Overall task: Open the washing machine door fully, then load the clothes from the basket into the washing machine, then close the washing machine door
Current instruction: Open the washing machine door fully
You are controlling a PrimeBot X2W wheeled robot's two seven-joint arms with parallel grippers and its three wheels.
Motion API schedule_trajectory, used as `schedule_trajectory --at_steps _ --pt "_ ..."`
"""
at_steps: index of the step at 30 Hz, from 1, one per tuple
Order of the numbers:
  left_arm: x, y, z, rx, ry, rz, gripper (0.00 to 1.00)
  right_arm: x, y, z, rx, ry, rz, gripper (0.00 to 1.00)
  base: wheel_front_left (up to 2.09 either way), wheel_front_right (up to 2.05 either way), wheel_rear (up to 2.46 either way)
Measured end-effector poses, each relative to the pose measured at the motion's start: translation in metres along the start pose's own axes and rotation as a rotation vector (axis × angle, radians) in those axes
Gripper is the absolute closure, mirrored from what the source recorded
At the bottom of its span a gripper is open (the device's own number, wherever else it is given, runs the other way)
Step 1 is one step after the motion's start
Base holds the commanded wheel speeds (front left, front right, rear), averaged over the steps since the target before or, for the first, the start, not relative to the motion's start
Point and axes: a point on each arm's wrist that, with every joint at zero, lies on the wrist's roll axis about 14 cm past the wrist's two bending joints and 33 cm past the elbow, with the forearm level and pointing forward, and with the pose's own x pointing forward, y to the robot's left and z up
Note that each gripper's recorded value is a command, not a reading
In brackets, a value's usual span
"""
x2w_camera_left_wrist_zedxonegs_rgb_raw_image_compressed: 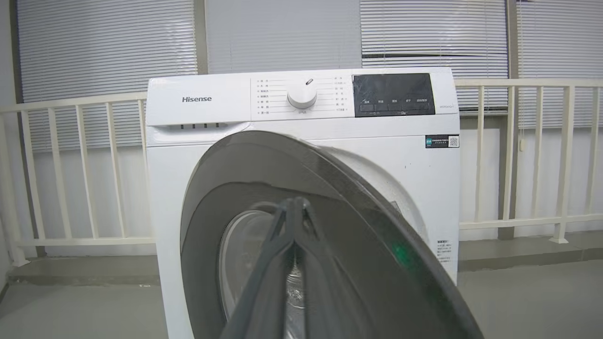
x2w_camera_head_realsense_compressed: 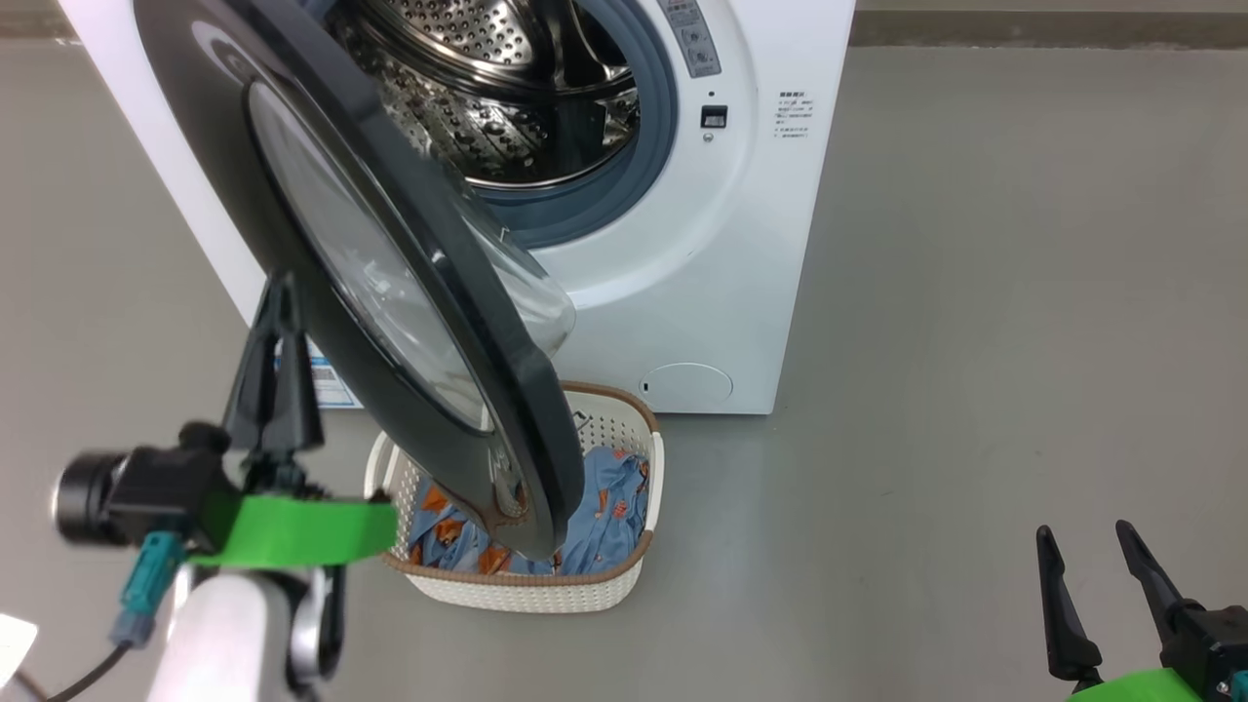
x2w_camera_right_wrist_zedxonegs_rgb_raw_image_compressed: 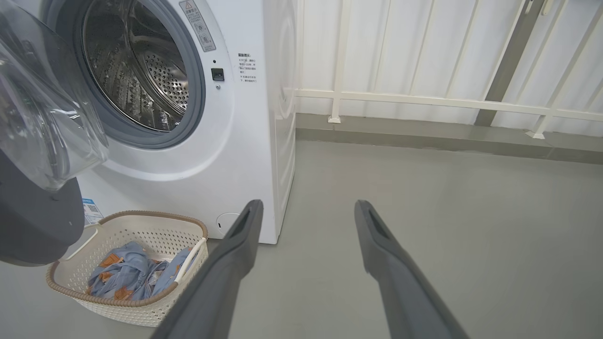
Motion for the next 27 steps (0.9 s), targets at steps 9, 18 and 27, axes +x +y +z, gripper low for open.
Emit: schedule_trajectory --at_steps 9,18,27 --pt "0.009 -0.104 0.054 -0.093 -0.128 -0.293 1.0 0.005 0.011 0.003 0.002 -0.002 0.031 0.0 0.0 0.0 0.0" --pt "-0.019 -0.178 0.034 -0.227 0.015 -0.468 1.0 0.011 0.028 -0.001 0.01 0.007 0.083 0.0 0.0 0.0 0.0" --pt "-0.035 -0.184 -0.038 -0.201 0.269 -0.438 1.0 0.013 0.039 -0.003 0.02 0.011 0.114 0.0 0.0 0.0 0.0"
